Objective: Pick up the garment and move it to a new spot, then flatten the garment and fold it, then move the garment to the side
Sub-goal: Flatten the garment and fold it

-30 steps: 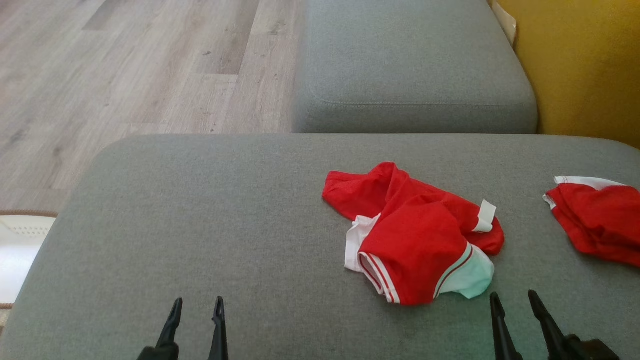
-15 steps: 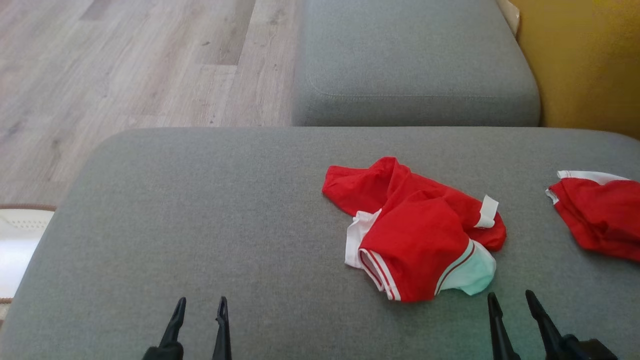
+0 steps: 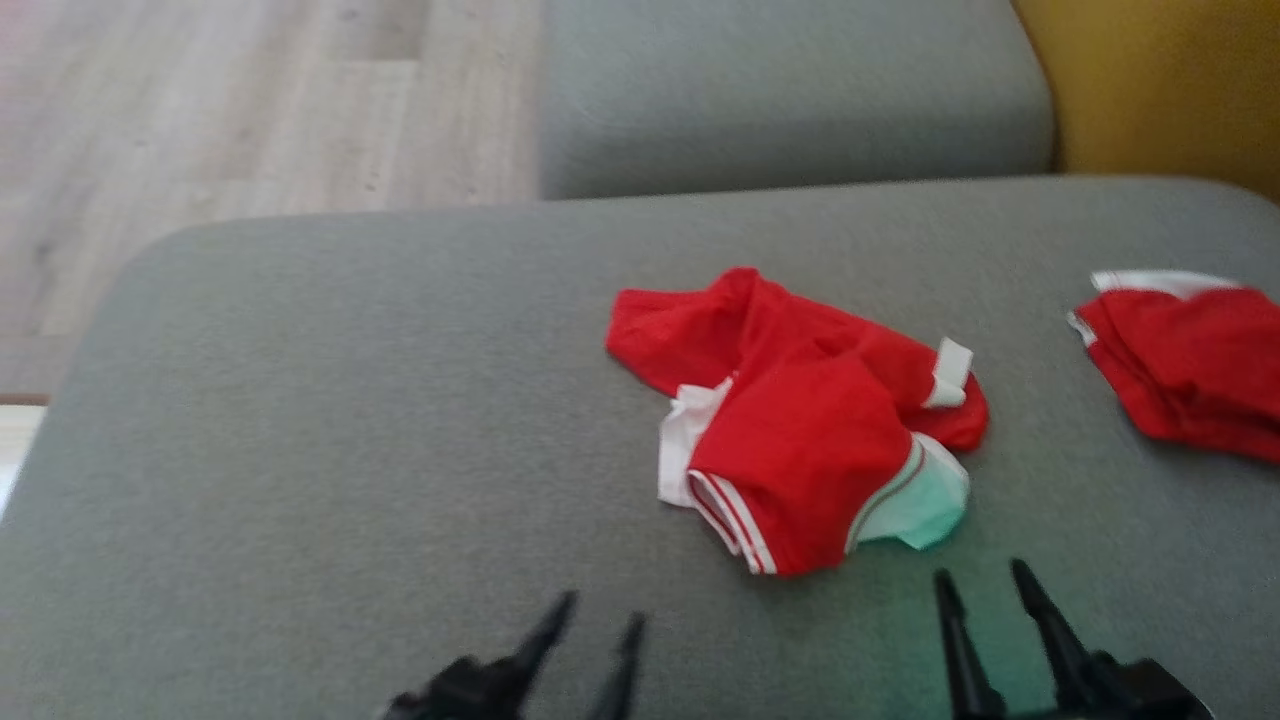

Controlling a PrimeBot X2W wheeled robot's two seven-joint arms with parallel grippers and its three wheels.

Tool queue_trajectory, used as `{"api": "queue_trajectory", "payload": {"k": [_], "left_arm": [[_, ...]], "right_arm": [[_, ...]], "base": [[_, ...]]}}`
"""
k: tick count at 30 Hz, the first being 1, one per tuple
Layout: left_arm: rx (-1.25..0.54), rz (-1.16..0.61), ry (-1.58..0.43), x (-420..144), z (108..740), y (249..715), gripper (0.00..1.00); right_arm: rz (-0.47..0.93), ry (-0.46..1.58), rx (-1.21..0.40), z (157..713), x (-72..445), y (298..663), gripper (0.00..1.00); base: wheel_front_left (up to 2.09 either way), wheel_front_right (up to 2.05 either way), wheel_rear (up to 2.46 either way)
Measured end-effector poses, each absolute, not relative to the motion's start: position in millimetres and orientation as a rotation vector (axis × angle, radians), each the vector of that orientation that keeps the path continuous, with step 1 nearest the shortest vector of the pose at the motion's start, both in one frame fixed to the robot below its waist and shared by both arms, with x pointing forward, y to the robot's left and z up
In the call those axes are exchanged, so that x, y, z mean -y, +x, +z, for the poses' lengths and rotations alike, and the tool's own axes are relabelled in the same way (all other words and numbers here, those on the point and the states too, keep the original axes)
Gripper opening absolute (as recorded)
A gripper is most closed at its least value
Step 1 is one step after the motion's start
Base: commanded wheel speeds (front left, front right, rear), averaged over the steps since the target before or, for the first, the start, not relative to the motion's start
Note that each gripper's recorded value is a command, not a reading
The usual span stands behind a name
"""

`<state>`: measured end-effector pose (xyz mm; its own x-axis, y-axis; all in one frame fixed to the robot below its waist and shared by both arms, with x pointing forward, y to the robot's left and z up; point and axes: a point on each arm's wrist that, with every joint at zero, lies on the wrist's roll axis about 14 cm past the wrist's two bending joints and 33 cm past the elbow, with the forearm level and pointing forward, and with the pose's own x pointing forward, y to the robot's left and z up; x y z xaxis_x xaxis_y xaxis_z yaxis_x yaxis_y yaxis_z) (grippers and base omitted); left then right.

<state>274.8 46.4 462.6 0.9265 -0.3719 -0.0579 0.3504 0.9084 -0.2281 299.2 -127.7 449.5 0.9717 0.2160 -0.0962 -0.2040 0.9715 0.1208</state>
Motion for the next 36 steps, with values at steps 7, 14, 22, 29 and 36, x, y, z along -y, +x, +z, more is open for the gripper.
{"api": "queue_trajectory", "payload": {"k": [7, 14, 22, 29, 36], "left_arm": [[-0.239, -0.657, -0.238, 21, 437, 278, 1.00], [-0.321, -0.770, -0.326, 65, 432, 300, 1.00], [-0.385, -0.811, -0.287, 87, 413, 319, 1.00], [-0.290, -0.854, -0.273, 99, 440, 327, 0.00], [-0.174, -0.973, -0.278, 118, 479, 320, 0.00]], "right_arm": [[0.198, 0.121, -0.117, 448, 127, 305, 1.00], [0.140, 0.124, -0.129, 444, 142, 315, 1.00], [0.063, 0.119, -0.151, 439, 163, 314, 1.00], [0.036, 0.126, -0.138, 442, 170, 308, 1.00], [0.028, 0.128, -0.096, 453, 171, 300, 1.00]], "base": [[0.00, 0.00, 0.00], [0.00, 0.00, 0.00], [0.00, 0.00, 0.00], [0.00, 0.00, 0.00], [0.00, 0.00, 0.00]]}}
